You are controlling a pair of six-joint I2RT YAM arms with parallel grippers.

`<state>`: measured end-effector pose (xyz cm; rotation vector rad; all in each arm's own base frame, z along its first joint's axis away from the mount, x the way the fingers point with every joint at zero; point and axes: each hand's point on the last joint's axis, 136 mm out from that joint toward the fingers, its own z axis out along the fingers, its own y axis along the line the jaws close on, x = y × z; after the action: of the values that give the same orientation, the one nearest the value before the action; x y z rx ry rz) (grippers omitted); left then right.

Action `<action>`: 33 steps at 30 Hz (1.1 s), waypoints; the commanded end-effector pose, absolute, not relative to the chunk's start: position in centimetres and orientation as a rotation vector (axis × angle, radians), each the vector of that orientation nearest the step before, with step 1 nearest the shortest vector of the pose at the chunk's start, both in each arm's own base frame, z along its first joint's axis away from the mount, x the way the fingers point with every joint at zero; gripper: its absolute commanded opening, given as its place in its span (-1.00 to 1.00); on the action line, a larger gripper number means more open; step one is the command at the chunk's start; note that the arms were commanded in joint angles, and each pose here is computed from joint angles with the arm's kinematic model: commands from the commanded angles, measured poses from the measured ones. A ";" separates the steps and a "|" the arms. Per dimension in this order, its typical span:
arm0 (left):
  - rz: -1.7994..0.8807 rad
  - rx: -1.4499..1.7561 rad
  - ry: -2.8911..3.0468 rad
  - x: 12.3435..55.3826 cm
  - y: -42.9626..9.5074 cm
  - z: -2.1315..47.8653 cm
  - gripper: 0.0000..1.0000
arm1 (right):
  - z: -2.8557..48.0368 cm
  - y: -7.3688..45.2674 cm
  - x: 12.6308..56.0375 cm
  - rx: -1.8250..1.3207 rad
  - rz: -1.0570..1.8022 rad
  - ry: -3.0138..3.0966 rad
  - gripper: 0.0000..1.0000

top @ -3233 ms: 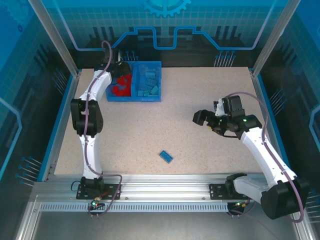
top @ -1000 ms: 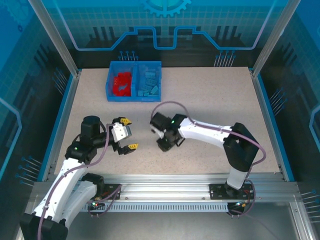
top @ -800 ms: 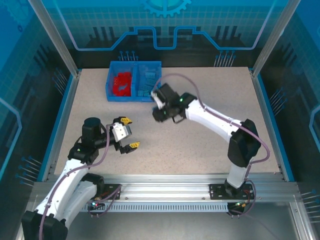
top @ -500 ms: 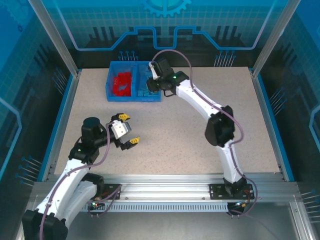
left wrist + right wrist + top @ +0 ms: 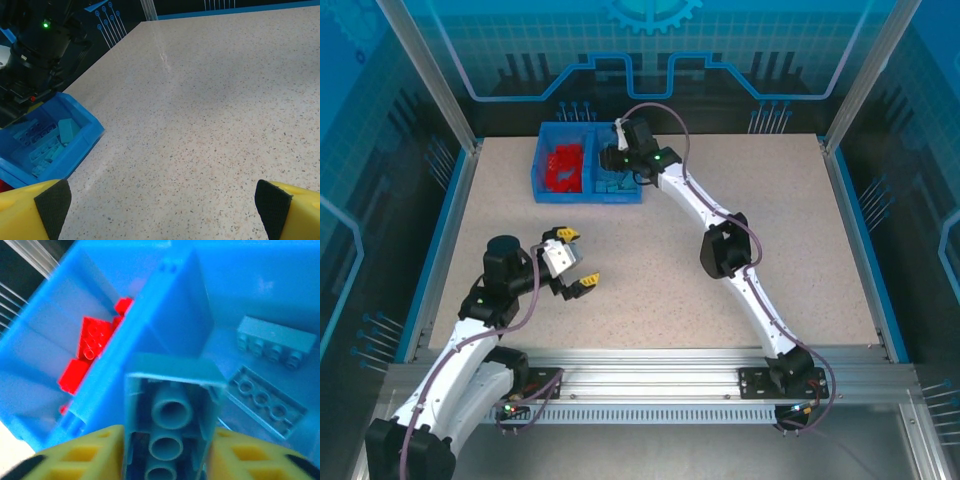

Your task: Sort the legos into containers by color

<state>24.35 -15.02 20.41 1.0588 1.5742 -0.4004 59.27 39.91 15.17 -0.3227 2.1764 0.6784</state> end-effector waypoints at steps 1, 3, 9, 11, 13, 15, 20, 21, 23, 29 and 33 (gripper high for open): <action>-0.414 1.031 1.575 24.5 -15.0 20.5 0.97 | 21.5 41.0 60.8 -0.277 0.797 1.968 0.22; -0.393 0.999 1.593 24.9 -14.7 20.6 0.97 | 23.6 41.1 60.4 -0.284 0.825 1.932 0.37; -0.383 0.869 1.707 26.1 -13.5 21.4 0.97 | 31.5 39.6 56.3 -0.389 0.869 1.914 0.45; -0.355 0.693 1.819 27.5 -11.9 22.0 0.97 | 33.6 38.3 54.2 -0.437 0.846 1.938 0.49; -0.306 0.486 1.922 28.7 -9.8 21.9 0.97 | 35.3 36.5 51.7 -0.487 0.787 1.964 0.55; -0.273 0.353 1.961 29.4 -8.5 21.6 0.97 | 35.6 34.7 49.4 -0.522 0.725 1.980 0.61; -0.134 0.044 1.965 30.6 -4.5 19.9 0.97 | 33.6 27.7 42.9 -0.499 0.517 1.964 0.82; -0.101 0.017 1.968 30.7 -3.8 19.2 0.97 | 32.3 26.0 41.7 -0.475 0.457 1.975 0.85; -0.044 -0.019 1.983 31.0 -2.9 17.8 0.97 | 29.9 22.5 39.9 -0.408 0.336 1.981 0.88; 0.031 -0.051 2.055 32.1 -2.0 13.4 0.97 | 21.3 11.8 37.1 -0.199 -0.155 1.992 0.97; 0.044 -0.043 2.044 33.6 -2.1 11.9 0.97 | 16.6 5.4 37.5 -0.016 -0.362 2.027 1.00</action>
<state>31.90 -2.75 10.76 0.0128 2.1477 0.0209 35.19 10.41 14.24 -0.2529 2.1835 -0.1685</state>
